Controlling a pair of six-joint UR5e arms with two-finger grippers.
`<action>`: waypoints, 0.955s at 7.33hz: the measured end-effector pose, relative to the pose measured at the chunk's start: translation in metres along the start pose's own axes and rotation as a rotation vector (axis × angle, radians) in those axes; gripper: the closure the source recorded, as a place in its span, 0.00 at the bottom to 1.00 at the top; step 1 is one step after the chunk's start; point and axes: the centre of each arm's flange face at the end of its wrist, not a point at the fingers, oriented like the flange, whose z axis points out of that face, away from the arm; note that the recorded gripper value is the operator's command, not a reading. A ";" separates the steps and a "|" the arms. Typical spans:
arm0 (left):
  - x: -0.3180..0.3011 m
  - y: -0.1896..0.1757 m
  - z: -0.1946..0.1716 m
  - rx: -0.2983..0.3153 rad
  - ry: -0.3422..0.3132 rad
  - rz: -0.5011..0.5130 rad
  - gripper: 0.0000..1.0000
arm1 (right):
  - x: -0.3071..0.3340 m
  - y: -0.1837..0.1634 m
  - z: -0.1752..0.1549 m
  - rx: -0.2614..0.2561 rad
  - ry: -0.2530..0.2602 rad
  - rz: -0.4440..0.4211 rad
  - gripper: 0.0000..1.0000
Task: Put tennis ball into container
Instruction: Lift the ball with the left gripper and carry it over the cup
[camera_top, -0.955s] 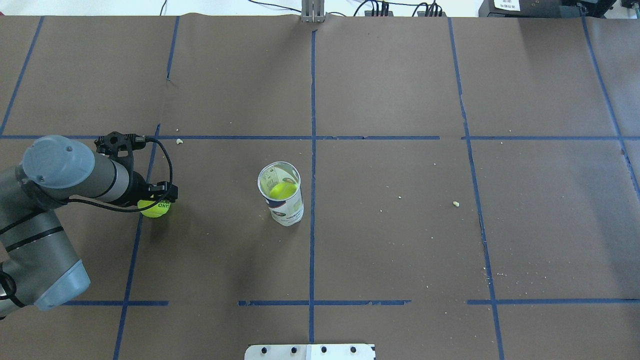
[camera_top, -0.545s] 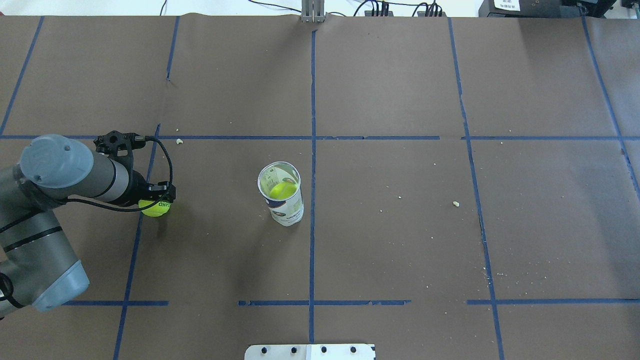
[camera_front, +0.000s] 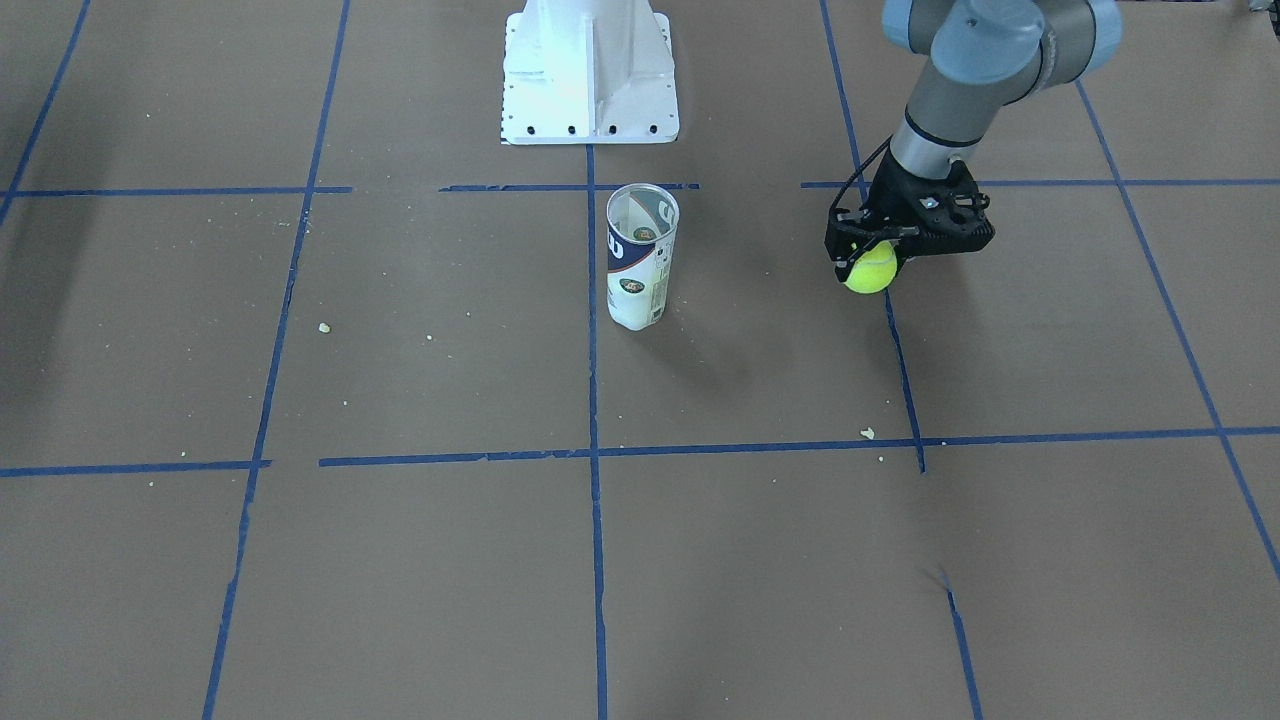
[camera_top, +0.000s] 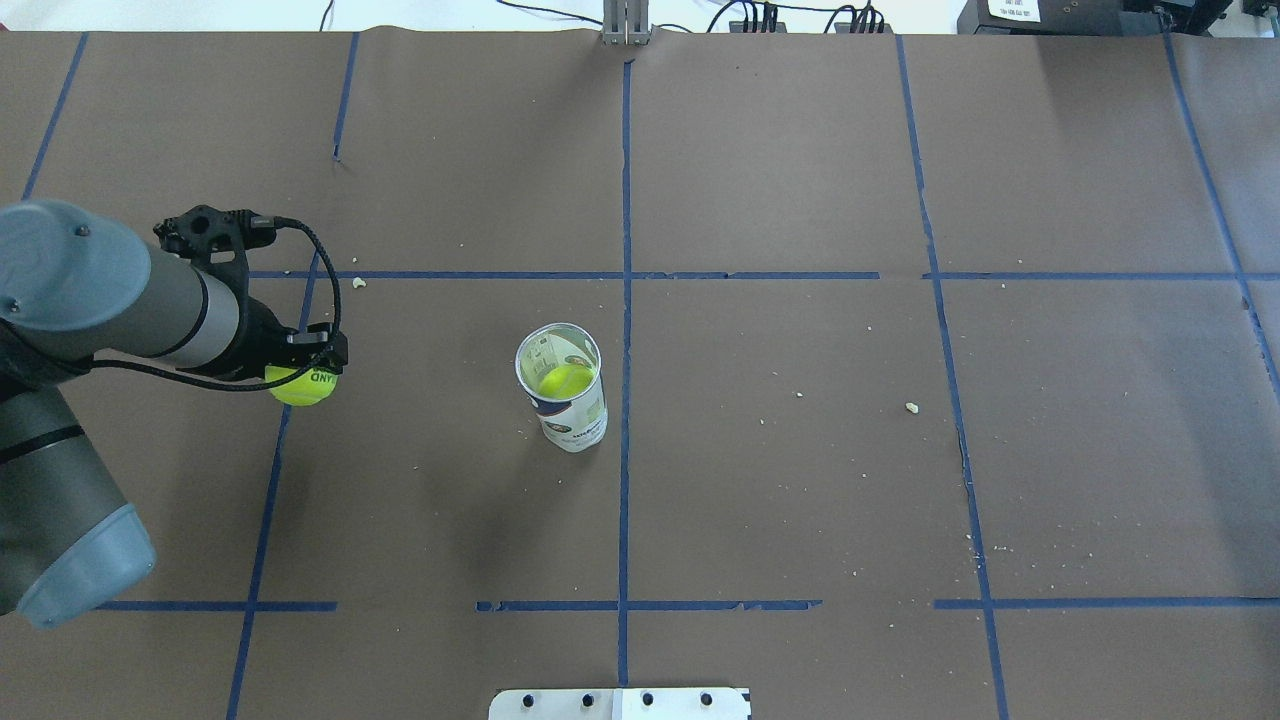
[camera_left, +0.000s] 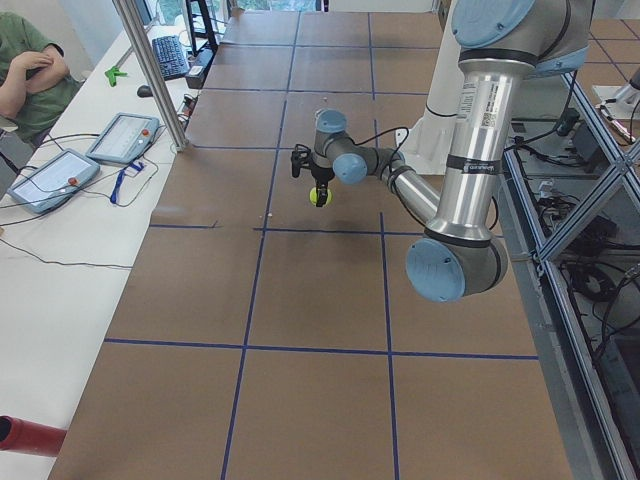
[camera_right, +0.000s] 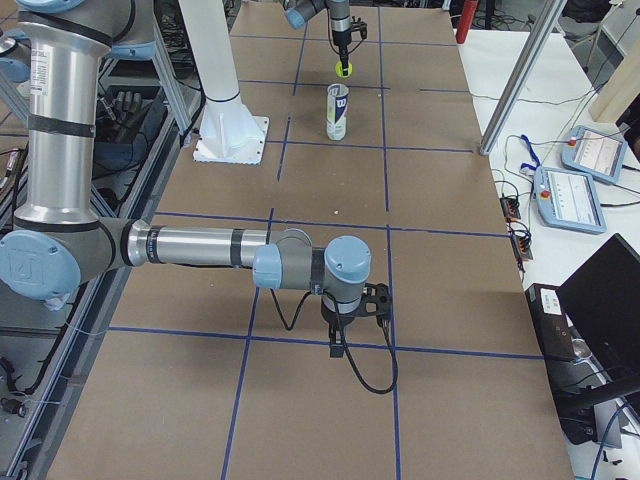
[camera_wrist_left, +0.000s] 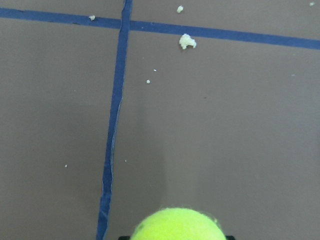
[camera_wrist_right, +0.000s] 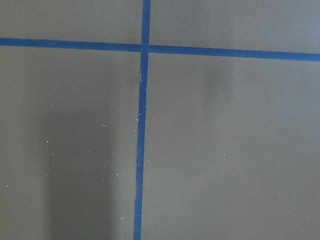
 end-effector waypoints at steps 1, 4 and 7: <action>0.031 -0.015 -0.037 0.012 -0.016 -0.026 0.79 | 0.000 0.000 0.000 0.000 0.000 0.000 0.00; 0.112 -0.020 -0.112 -0.037 0.005 -0.077 0.78 | 0.000 0.000 0.000 0.000 0.000 0.000 0.00; 0.186 -0.019 -0.122 -0.084 0.030 -0.166 0.75 | 0.000 0.000 0.000 0.000 0.000 0.000 0.00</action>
